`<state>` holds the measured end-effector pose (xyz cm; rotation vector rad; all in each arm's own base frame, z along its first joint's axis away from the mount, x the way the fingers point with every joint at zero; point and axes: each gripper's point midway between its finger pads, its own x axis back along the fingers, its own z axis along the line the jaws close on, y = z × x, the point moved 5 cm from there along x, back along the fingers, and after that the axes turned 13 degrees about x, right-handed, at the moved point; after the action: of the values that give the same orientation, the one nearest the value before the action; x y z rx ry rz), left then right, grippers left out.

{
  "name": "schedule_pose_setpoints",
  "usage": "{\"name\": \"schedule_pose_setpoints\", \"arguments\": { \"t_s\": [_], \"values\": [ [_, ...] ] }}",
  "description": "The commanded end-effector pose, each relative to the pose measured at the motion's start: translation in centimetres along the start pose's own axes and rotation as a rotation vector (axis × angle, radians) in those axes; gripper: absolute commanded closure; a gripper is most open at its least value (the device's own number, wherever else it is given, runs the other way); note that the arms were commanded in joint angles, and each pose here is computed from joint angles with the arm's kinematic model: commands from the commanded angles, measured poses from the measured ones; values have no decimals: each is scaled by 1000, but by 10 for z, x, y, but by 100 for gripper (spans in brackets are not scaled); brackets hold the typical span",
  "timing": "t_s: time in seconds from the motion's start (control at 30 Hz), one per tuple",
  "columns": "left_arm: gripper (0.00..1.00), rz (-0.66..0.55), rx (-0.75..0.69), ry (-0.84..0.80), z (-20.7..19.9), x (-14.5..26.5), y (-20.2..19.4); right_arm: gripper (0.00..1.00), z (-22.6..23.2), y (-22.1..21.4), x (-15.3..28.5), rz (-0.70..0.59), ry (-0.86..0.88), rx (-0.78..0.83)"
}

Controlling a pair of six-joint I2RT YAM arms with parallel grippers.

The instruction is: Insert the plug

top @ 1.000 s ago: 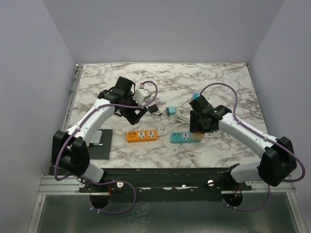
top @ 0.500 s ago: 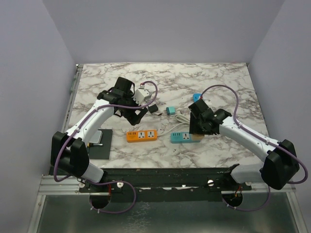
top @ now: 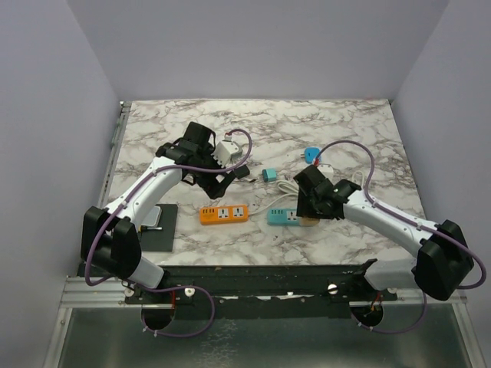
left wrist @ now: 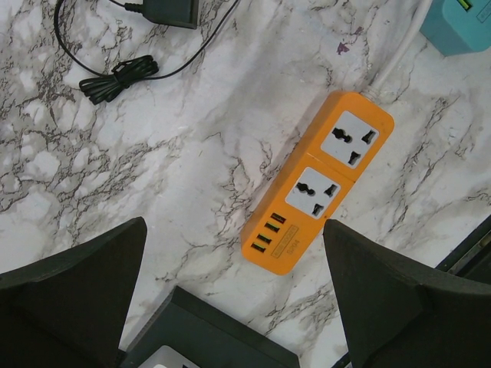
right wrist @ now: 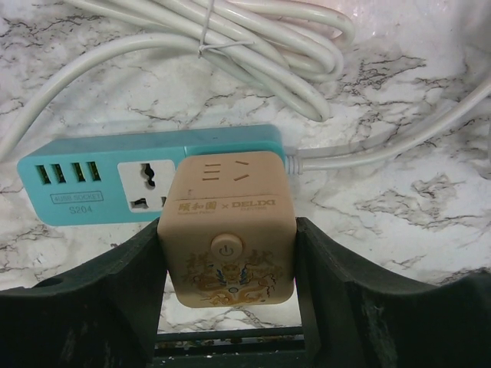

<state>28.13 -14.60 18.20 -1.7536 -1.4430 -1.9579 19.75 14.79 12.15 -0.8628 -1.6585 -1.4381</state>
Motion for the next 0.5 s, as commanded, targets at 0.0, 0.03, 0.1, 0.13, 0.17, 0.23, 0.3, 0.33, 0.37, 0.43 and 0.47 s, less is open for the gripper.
{"name": "schedule_pose_setpoints", "arguments": {
  "t_s": [0.0, 0.03, 0.1, 0.13, 0.17, 0.23, 0.3, 0.33, 0.37, 0.43, 0.47],
  "values": [
    [1, -37, -15, -16, -2, 4, 11, 99, 3, -35, -11, 180, -8, 36],
    [1, -37, -16, -12, -2, 4, 11, 99, 4, -33, -11, 182, 0, 43],
    [1, -35, -15, -12, -2, 4, 10, 99, 7, -33, -14, 203, 7, 59],
    [1, -37, -16, -14, -2, 4, 11, 99, 8, -34, -16, 217, 3, 67],
    [1, -39, -15, -14, -2, 5, 11, 99, 8, -35, -19, 234, -6, 74],
    [1, -42, -16, -15, -3, 6, 12, 99, 9, -39, -24, 265, -19, 82],
    [1, -48, -21, -11, -3, 7, 13, 99, 8, -45, -28, 286, -25, 84],
    [1, -51, -24, -9, -3, 9, 13, 99, 8, -48, -30, 296, -27, 81],
    [1, -52, -28, -7, -3, 9, 13, 99, 8, -52, -32, 306, -23, 76],
    [1, -53, -34, 0, -2, 10, 13, 99, 7, -60, -34, 317, -17, 62],
    [1, -56, -36, 6, -1, 10, 14, 99, 8, -62, -34, 320, -9, 52]
  ]
}}
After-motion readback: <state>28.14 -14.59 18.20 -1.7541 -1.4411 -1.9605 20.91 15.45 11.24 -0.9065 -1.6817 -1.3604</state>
